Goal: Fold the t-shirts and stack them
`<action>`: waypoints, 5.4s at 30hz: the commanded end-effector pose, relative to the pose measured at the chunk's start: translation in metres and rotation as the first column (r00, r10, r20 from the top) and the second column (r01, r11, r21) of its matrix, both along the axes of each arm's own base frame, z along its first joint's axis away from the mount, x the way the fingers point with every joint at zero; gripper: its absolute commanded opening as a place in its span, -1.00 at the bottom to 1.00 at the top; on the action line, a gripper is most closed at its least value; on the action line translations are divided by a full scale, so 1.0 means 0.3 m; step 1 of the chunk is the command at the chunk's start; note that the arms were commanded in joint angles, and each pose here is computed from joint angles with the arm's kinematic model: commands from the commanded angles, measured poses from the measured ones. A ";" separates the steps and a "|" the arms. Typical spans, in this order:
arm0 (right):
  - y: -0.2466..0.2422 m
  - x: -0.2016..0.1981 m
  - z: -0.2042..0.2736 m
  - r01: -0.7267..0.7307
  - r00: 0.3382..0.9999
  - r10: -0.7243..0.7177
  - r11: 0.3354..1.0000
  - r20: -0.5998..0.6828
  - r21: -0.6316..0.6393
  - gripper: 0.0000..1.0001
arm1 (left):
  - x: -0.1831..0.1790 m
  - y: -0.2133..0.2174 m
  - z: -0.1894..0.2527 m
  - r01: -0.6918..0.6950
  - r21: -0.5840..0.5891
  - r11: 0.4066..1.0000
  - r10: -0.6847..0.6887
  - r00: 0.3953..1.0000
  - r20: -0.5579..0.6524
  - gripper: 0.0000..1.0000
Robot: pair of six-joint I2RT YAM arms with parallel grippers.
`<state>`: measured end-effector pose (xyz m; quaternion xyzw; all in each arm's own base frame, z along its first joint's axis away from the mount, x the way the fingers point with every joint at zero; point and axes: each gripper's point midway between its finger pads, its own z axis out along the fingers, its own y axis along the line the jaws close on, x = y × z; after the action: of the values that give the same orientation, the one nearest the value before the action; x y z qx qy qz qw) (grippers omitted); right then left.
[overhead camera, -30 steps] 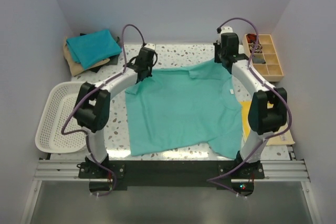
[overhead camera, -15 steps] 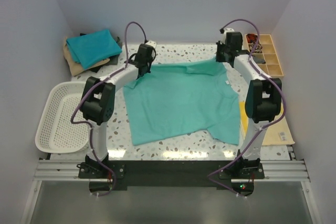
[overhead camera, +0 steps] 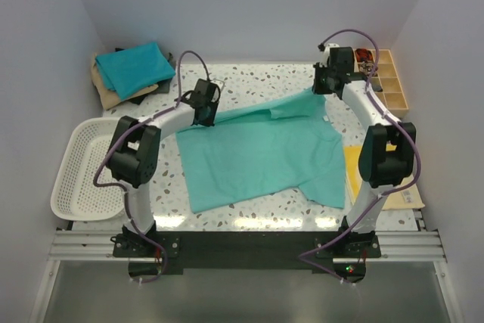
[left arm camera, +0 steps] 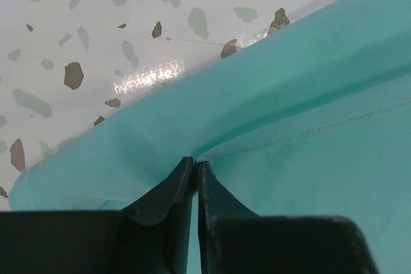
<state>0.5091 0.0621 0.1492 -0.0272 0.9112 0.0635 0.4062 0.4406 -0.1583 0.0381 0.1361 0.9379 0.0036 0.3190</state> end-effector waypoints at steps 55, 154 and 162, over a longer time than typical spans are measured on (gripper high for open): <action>-0.027 -0.155 -0.117 0.015 0.952 -0.024 0.999 -0.305 -0.033 -0.20 | -0.064 0.299 0.072 -0.444 -0.248 0.861 0.499 0.832 0.242 0.51; 0.026 -0.290 -0.090 0.180 0.968 -0.101 0.917 -0.230 0.356 0.07 | -0.207 -0.077 0.129 -0.103 -0.406 0.908 0.145 0.987 0.072 0.86; 0.097 -0.393 -0.194 0.249 0.962 -0.139 0.802 -0.236 0.542 0.08 | -0.209 -0.092 0.129 -0.091 -0.405 0.910 0.132 0.988 0.075 0.86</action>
<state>0.3864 0.0752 0.0717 0.1624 0.9205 0.2263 0.2740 0.3603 -0.1748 0.0580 0.0014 0.9230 -0.1492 0.3546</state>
